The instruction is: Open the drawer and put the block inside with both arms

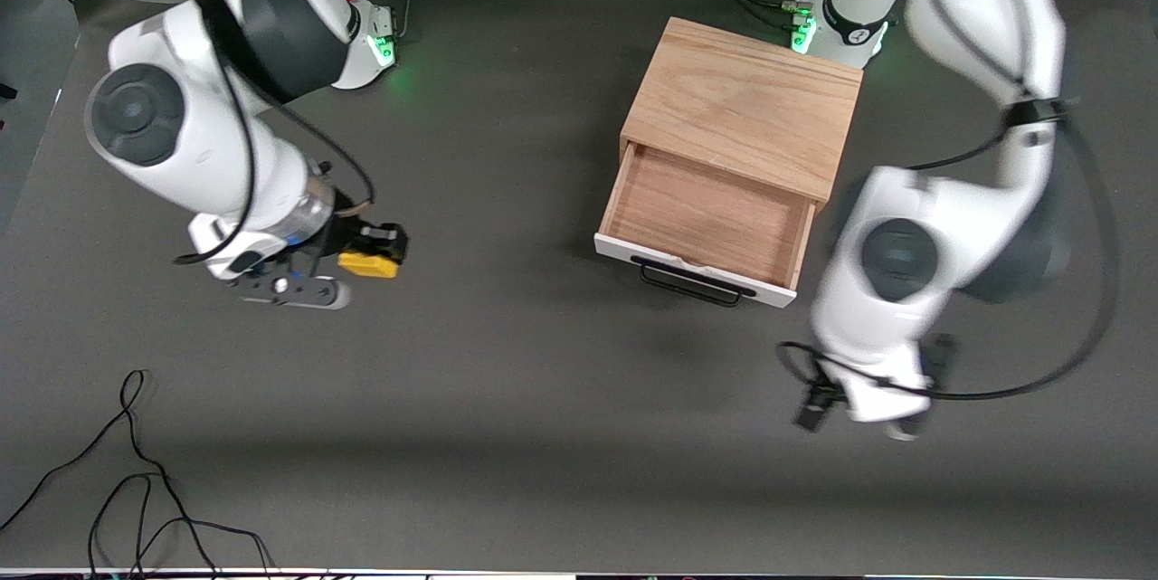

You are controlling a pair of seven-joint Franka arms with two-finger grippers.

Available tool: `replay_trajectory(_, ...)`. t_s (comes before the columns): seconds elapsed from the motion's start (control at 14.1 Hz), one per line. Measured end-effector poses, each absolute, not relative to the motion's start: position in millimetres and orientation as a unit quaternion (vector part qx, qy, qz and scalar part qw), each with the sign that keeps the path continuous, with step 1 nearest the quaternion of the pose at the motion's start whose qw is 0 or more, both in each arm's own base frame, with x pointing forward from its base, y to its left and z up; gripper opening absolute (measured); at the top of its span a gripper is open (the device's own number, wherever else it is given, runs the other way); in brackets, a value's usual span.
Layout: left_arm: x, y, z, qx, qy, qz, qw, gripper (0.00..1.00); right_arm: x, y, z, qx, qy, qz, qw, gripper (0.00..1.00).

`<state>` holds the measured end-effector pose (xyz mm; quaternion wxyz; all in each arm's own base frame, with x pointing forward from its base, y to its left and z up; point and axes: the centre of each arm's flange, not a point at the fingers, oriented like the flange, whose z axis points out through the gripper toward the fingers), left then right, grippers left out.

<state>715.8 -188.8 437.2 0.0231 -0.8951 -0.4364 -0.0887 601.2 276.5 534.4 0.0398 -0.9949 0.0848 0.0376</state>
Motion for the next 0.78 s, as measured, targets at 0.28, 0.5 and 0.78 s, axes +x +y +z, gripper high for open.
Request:
replay_trajectory(0.28,703.4,-71.6,482.9,-0.953,-0.301,-0.005,0.035,1.00,562.4,412.9,497.3,-0.993,0.094,0.038,0.054,0.55)
replay_trajectory(0.5,687.0,-3.9,508.1,-0.978,-0.207,0.031,0.021,1.00,542.9,492.6,447.6,-0.993,0.095,0.025,0.072,0.55)
replay_trajectory(0.78,656.9,56.4,524.1,-0.993,-0.109,0.049,-0.007,1.00,523.7,555.0,408.4,-0.988,0.118,0.012,0.097,0.55)
